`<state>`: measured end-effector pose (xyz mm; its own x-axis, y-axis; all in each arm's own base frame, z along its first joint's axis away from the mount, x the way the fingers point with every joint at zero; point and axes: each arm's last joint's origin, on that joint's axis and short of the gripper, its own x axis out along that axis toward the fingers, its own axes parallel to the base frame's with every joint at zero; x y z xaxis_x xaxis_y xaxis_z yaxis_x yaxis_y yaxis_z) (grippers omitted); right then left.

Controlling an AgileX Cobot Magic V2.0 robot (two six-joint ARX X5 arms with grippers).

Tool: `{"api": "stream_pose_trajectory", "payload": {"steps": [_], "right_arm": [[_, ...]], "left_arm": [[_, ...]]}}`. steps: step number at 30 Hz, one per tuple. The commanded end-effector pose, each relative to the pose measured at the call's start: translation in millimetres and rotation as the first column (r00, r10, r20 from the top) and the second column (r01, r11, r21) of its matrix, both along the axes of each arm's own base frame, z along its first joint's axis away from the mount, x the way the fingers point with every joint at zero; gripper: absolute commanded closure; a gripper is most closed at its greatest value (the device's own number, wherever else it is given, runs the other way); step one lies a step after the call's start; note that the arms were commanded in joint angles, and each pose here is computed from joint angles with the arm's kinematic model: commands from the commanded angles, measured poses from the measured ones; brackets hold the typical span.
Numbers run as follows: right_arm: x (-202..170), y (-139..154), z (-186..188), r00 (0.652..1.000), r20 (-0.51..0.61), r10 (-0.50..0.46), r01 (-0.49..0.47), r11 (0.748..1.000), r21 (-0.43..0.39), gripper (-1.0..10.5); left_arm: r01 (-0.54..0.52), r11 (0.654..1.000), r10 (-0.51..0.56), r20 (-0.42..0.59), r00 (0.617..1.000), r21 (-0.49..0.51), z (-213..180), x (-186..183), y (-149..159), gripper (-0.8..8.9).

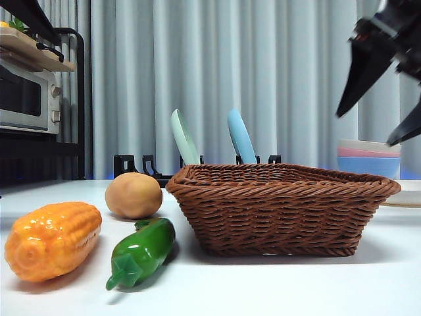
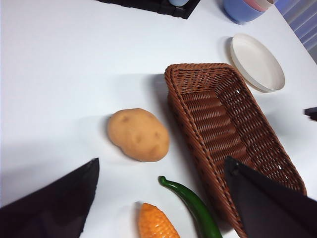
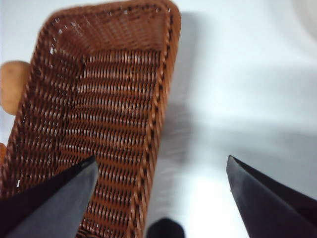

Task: Pick up the basket,pick up the corn from the table,pick up the potato from the table,pick up the cucumber from the table,put all items into the basket

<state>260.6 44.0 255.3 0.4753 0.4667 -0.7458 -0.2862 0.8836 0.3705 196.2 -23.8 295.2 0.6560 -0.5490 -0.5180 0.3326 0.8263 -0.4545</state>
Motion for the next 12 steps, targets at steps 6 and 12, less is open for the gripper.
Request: {"api": "stream_pose_trajectory", "payload": {"steps": [6, 12], "right_arm": [[35, 31, -40, 0.991, -0.112, 0.079, -0.081, 0.997, -0.012, 5.8], [46, 42, -70, 0.978, -0.200, 0.068, -0.071, 0.997, -0.012, 8.5]], "left_arm": [[0.037, 0.999, -0.037, -0.001, 0.999, -0.003, 0, -1, -7, 3.97], [0.052, 0.999, -0.052, -0.021, 0.998, -0.004, -1, -2, -10, 3.97]]}}
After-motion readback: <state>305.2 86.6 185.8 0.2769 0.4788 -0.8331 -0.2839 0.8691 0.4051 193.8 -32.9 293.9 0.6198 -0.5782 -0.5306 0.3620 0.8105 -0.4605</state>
